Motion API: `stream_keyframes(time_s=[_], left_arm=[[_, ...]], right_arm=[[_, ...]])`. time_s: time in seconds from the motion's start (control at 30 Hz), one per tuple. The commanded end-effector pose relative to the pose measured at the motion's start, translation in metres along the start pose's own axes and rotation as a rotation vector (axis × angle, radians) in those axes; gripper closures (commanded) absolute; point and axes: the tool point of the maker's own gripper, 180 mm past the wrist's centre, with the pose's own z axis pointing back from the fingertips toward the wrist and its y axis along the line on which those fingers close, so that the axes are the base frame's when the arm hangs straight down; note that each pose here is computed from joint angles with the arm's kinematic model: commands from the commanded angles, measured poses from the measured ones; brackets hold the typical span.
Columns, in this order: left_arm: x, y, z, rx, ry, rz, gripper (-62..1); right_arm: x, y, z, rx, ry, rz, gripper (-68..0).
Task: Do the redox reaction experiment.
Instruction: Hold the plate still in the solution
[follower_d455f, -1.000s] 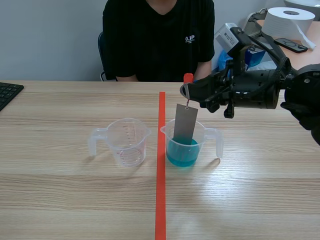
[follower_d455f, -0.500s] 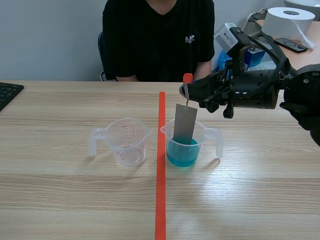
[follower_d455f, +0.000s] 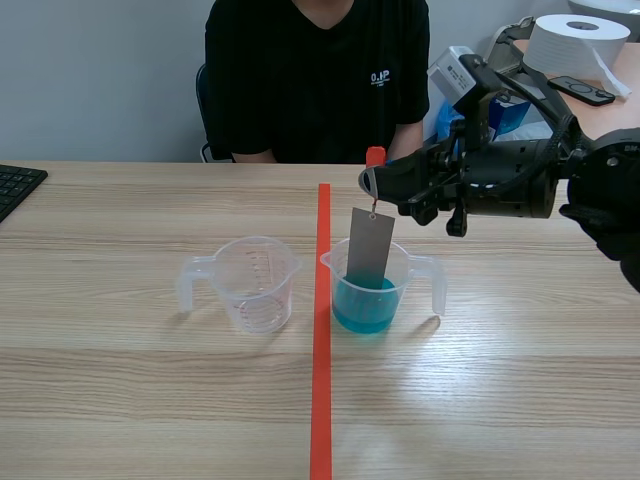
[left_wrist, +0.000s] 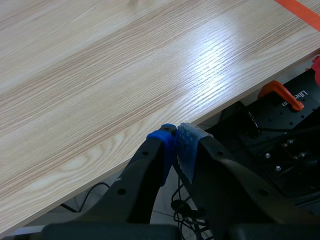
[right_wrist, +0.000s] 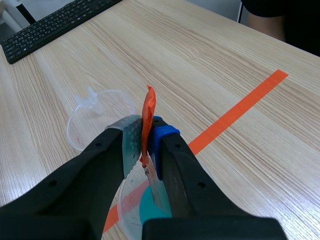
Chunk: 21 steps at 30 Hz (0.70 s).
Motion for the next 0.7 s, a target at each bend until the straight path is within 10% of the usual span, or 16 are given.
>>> stream_keyframes(time_s=[0.0,0.67], left_arm=[[0.0078,0.0021,-0.0008,0.006,-0.032,-0.004,-4.0],[0.0077,0.0023,-0.0008,0.006,-0.032,-0.005,-4.0]], right_arm=[[0.0061,-0.0031,0.0021,0.000,-0.001,0.023,-1.7],[0.0114,-0.0022,0.0046,0.001,0.000,0.042,-1.7]])
